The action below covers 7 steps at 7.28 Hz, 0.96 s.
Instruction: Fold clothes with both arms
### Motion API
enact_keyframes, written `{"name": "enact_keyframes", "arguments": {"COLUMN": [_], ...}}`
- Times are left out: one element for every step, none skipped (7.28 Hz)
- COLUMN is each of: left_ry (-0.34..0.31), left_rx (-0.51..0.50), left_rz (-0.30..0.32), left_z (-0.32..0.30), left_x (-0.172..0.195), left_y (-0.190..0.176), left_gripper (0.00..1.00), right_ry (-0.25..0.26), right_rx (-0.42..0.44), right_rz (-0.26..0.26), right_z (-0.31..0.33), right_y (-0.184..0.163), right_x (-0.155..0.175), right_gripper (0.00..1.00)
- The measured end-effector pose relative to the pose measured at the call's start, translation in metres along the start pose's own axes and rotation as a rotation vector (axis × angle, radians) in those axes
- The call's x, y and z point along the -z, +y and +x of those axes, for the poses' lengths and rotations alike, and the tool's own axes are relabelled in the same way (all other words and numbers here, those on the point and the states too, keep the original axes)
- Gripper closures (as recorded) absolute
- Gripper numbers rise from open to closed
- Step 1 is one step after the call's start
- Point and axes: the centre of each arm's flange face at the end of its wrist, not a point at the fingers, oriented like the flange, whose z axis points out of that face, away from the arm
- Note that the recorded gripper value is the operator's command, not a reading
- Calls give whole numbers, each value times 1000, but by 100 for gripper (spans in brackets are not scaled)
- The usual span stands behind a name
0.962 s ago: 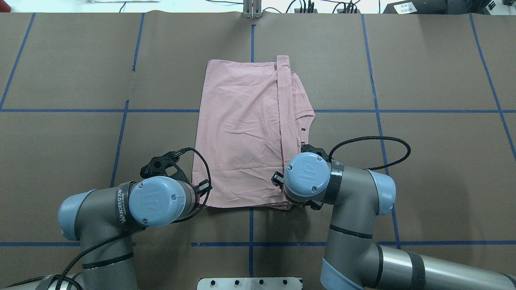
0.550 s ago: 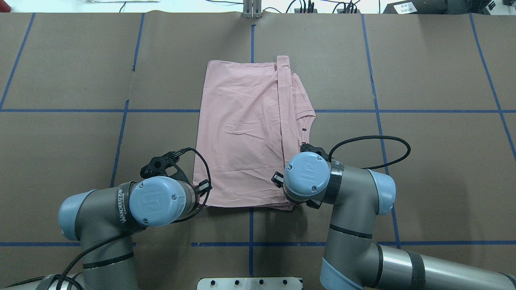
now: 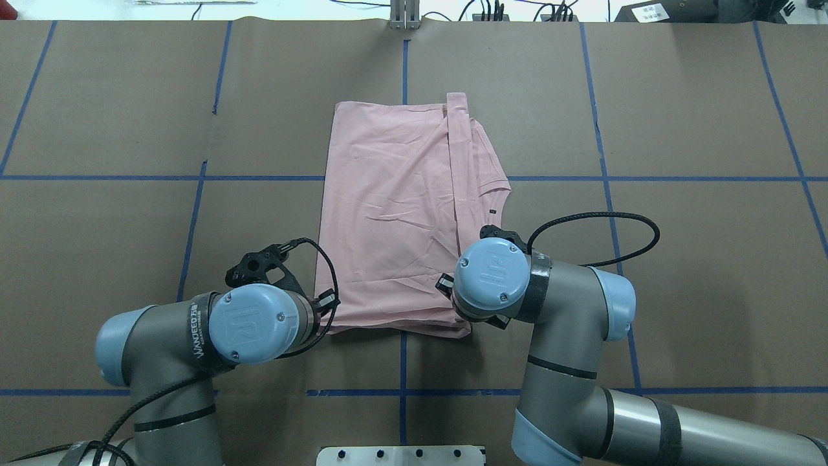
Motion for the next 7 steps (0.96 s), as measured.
{"name": "enact_keyframes", "arguments": {"left_ry": [3, 13, 29, 40, 42, 44, 43], "left_rx": [-1, -2, -4, -6, -9, -13, -22], "left_rz": [-2, -9, -18, -25, -29, -35, -45], "left_z": [0, 1, 2, 1, -2, -4, -7], "left_x": [2, 8, 18, 30, 41, 52, 64], "left_y": [0, 1, 3, 4, 6, 8, 15], "left_gripper": [100, 100, 100, 100, 100, 100, 100], "right_ry": [-13, -28, -42, -58, -72, -83, -96], "right_rx": [0, 1, 1, -2, 0, 9, 29], "right_rz": [-3, -7, -8, -4, -3, -12, -35], "right_z": [-4, -6, -5, -2, 2, 10, 23], "right_y": [0, 1, 2, 1, 0, 5, 16], "right_x": [6, 14, 22, 29, 36, 44, 54], "right_gripper": [100, 100, 100, 100, 100, 100, 100]}}
